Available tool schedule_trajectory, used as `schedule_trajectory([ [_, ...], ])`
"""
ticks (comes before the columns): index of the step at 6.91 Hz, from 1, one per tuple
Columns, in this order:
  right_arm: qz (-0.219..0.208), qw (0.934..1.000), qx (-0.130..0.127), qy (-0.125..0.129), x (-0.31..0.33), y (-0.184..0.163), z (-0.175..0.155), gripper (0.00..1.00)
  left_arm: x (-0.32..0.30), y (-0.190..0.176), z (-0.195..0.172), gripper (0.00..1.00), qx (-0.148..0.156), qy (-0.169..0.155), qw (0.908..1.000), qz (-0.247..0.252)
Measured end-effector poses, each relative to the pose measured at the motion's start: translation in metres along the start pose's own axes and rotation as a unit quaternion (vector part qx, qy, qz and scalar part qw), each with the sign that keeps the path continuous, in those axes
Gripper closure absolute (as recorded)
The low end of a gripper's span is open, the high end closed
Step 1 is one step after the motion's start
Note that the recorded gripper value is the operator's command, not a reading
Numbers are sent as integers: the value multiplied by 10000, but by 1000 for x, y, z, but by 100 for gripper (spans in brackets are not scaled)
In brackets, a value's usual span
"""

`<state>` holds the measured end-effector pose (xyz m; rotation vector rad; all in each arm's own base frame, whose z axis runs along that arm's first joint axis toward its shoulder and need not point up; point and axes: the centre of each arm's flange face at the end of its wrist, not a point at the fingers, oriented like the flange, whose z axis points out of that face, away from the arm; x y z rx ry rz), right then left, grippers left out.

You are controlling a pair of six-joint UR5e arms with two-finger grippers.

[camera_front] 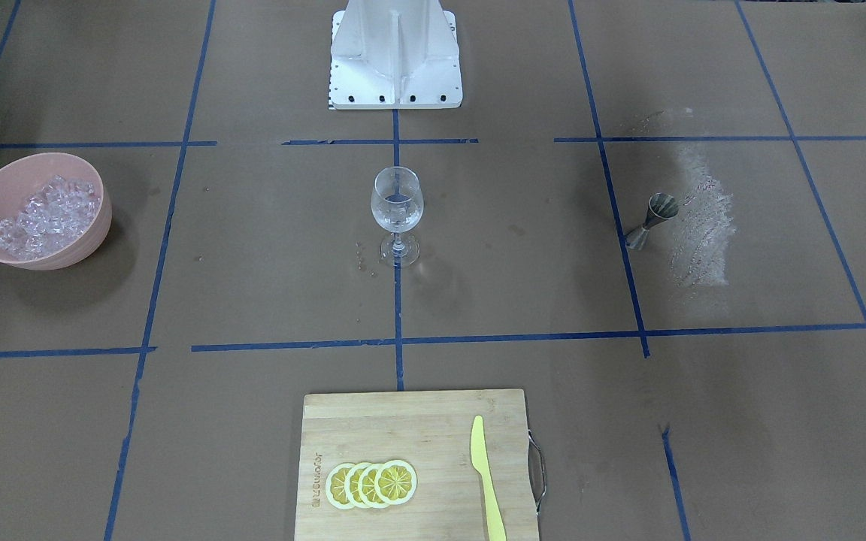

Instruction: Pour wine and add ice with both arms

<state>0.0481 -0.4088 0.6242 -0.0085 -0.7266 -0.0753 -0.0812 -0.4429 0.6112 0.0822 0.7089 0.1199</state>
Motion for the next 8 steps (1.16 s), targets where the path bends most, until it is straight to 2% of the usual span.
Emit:
schedule_trajectory([
  [8,99,9999,-115,11,9,8,10,0,-5,5,8,0,-88,5,9999,-62],
])
